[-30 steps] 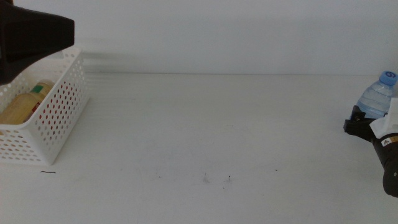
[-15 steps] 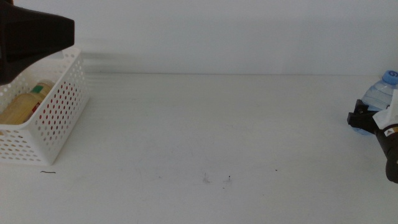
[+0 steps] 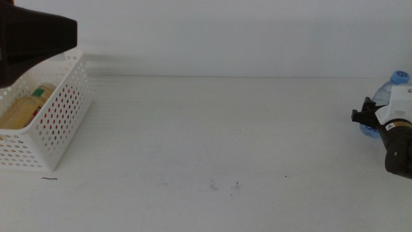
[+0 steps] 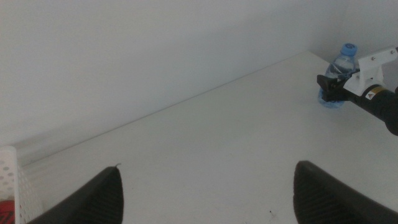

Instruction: Use arms to grab the bottles and put them into the dustbin to the left of the table.

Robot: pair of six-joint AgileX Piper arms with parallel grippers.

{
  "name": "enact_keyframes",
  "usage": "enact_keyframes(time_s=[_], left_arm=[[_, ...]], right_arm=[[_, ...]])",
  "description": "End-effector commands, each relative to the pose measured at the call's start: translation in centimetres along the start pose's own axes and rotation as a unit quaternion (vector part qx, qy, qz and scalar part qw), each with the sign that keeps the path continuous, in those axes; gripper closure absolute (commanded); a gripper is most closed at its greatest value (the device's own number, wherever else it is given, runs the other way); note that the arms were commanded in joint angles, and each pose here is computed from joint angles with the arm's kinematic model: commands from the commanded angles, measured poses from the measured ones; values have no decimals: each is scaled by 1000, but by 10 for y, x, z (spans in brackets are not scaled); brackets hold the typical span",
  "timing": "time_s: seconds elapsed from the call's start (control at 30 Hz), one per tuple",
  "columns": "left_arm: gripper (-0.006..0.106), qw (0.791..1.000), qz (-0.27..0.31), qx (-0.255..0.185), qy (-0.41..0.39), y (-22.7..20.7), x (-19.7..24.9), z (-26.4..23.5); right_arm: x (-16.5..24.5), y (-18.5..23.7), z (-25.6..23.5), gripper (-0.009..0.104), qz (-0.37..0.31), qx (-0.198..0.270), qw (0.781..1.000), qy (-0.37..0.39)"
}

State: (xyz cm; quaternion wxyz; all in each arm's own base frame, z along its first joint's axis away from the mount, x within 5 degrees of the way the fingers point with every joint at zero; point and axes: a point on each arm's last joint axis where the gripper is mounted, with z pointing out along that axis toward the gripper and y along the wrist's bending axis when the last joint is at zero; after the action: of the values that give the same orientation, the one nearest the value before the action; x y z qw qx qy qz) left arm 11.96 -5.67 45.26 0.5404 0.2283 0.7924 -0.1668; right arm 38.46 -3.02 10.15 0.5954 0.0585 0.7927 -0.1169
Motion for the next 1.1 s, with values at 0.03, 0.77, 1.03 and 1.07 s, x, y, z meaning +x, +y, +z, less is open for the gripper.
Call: enact_keyframes(time_s=[0.03, 0.77, 1.03, 1.07], left_arm=[[7, 1000, -5, -1, -5, 0, 0, 0], [7, 1000, -3, -1, -6, 0, 0, 0], [7, 1000, 4, -2, -7, 0, 0, 0], [7, 1000, 3, -2, -8, 0, 0, 0]], right_arm=[[-17, 2, -1, 98, -8, -29, 999, -25], [-89, 299, -60, 97, -79, -479, 872, -64], [-75, 325, -62, 97, -93, -500, 858, -70], [-74, 325, -62, 97, -95, -500, 858, -68]])
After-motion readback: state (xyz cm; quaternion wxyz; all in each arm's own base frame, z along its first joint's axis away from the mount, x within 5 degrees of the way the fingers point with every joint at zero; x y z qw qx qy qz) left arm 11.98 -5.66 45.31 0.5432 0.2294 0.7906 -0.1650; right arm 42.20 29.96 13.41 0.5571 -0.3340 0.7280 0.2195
